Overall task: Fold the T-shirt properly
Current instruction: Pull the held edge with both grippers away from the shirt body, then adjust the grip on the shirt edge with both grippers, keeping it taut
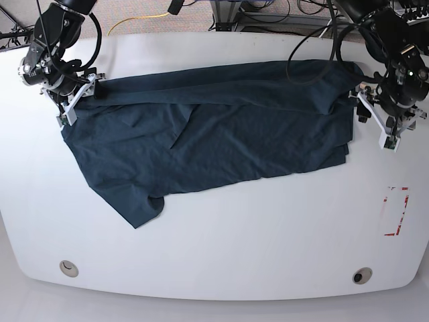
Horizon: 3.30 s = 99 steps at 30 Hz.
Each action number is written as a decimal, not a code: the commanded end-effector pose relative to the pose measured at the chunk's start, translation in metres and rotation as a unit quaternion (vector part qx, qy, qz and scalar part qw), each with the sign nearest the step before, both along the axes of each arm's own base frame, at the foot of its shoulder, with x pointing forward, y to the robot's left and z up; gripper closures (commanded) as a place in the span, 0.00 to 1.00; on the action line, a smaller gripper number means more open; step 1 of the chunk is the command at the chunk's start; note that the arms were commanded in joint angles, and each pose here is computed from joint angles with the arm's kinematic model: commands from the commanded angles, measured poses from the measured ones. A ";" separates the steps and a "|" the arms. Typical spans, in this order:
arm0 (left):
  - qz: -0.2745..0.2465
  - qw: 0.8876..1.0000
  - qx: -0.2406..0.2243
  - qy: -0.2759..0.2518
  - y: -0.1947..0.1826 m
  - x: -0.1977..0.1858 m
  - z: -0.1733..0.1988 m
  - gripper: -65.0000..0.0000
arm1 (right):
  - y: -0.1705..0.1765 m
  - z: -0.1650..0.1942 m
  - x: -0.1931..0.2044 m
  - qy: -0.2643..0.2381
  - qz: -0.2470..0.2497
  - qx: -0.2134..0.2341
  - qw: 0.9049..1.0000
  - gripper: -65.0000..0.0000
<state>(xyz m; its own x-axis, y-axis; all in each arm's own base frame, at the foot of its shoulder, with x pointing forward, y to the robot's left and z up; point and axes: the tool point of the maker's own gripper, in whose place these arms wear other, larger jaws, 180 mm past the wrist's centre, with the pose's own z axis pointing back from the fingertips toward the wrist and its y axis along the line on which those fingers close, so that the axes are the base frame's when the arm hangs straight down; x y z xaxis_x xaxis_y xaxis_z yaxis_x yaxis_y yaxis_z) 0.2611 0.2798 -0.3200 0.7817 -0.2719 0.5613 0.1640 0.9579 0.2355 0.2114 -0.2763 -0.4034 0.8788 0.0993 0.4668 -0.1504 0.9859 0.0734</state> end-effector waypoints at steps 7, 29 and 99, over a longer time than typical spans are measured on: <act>-0.005 1.000 -0.011 0.024 -0.008 -0.002 -0.013 0.41 | -0.004 0.011 0.009 -0.021 0.000 -0.005 1.000 0.53; -0.014 0.993 -0.053 0.107 -0.007 -0.034 -0.076 0.61 | -0.004 0.010 0.009 -0.021 0.000 -0.004 1.000 0.53; -0.047 0.994 -0.043 0.090 -0.016 -0.002 -0.065 0.99 | 0.008 0.007 0.013 -0.027 -0.004 0.013 1.000 0.53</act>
<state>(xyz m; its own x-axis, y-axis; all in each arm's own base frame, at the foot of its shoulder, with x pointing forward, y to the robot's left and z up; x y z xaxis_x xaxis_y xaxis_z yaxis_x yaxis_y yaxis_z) 0.2511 0.2559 -0.3967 0.8625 -0.2936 0.4122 0.2878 0.9545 0.0778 0.2154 -0.2633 -0.4063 0.8739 0.0722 0.4807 -0.1416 0.9838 0.1097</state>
